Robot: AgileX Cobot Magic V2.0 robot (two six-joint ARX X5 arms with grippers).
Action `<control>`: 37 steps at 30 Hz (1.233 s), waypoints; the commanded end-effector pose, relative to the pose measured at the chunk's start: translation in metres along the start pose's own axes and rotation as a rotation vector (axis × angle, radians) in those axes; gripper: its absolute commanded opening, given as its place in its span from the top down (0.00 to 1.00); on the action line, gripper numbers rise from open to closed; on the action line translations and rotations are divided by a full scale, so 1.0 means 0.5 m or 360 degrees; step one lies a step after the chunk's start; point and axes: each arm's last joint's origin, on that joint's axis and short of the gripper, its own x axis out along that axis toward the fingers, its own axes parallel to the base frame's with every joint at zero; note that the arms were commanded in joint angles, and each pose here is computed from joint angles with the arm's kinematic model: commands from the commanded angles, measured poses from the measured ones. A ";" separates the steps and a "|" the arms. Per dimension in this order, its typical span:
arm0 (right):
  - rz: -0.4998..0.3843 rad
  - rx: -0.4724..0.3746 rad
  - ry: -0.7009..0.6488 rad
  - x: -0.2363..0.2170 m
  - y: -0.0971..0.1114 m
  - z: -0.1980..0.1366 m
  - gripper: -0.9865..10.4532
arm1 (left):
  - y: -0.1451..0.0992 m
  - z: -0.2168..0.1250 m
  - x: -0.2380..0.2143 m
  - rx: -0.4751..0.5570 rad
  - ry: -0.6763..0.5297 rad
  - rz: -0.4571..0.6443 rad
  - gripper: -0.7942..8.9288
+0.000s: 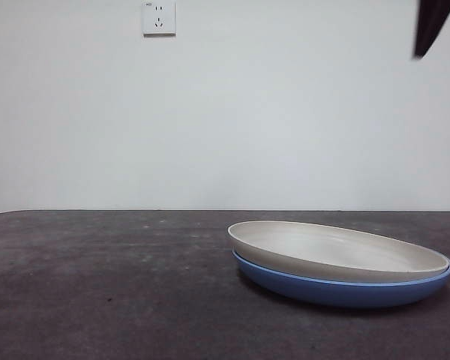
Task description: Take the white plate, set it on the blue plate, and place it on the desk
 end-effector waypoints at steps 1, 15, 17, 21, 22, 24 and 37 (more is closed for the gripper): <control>0.0060 -0.0040 0.0058 0.038 -0.020 0.044 0.43 | -0.003 0.004 -0.006 0.0022 -0.0031 -0.0034 0.33; 0.0144 0.0030 0.0277 0.230 -0.112 0.139 0.43 | -0.003 0.006 -0.006 0.0026 -0.0043 -0.0032 0.33; 0.0159 0.0036 0.0303 0.249 -0.118 0.142 0.43 | -0.003 0.006 -0.006 0.0026 -0.0044 -0.0032 0.33; 0.0169 0.0039 0.0344 0.276 -0.127 0.146 0.43 | -0.003 0.006 -0.006 0.0027 -0.0044 -0.0032 0.33; 0.0169 0.0037 0.0353 0.280 -0.129 0.146 0.44 | -0.003 0.006 -0.006 0.0027 -0.0044 -0.0032 0.33; 0.0183 0.0031 0.0365 0.286 -0.130 0.146 0.48 | -0.003 0.006 -0.006 0.0027 -0.0044 -0.0032 0.33; 0.0200 0.0042 0.0372 0.310 -0.142 0.151 0.55 | -0.003 0.006 -0.006 0.0027 -0.0044 -0.0032 0.33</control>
